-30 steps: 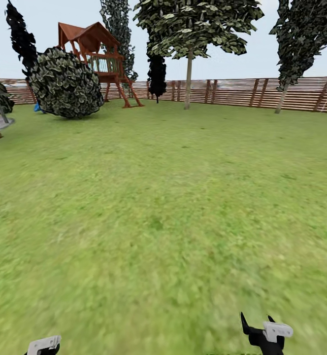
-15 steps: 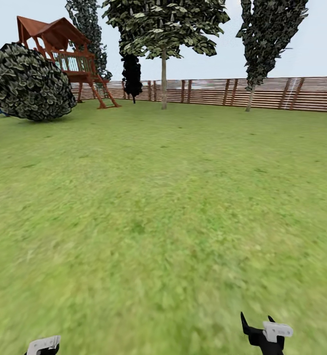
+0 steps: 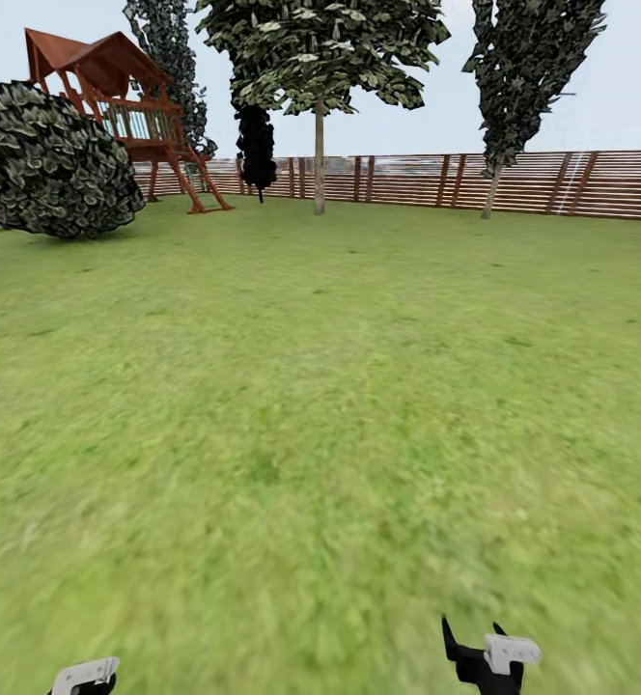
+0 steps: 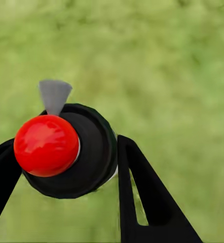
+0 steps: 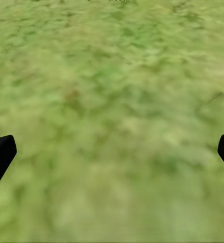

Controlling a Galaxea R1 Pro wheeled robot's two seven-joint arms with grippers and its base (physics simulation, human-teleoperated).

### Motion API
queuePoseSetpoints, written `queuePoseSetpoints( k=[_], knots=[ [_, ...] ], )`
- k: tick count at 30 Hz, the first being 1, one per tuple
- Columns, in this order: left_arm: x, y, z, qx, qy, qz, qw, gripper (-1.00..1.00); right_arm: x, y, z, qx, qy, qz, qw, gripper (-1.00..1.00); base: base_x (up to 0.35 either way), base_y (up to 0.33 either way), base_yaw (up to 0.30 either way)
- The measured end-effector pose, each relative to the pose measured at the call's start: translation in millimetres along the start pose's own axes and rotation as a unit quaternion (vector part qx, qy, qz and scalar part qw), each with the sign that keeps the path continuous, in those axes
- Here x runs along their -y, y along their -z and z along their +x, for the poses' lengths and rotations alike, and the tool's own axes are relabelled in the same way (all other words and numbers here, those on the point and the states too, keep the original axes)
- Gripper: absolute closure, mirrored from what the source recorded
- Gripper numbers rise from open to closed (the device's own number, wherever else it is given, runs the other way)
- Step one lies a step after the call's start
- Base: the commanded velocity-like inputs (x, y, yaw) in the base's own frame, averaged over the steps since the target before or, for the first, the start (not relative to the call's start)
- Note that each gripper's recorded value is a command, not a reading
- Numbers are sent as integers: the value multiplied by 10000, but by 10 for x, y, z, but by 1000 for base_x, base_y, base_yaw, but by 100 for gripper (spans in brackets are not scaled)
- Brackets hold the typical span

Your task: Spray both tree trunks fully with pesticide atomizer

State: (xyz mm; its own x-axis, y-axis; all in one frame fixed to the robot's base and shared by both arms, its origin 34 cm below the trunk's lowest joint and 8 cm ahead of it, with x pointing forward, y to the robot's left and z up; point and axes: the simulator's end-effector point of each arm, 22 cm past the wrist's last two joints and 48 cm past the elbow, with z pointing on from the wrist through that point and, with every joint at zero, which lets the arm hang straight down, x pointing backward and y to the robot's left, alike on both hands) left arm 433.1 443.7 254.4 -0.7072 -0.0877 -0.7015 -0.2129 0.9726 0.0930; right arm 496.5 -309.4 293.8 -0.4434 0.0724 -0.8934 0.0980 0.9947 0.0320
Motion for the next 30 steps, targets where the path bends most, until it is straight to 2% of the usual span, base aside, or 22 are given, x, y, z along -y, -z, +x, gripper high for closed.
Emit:
queuePoseSetpoints(
  k=[7,18,30],
  knots=[
    [267,7,72,-48,84,157,9998,100,-7,34,71,-92,-15,3,10000,-100,340,12,0],
    [253,6,64,-39,102,139,9998,100,26,262,365,-367,-3,21,9993,-100,340,0,0],
    [252,5,55,-23,93,140,9999,100,33,311,421,-417,0,23,9991,-100,339,0,0]
  ],
)
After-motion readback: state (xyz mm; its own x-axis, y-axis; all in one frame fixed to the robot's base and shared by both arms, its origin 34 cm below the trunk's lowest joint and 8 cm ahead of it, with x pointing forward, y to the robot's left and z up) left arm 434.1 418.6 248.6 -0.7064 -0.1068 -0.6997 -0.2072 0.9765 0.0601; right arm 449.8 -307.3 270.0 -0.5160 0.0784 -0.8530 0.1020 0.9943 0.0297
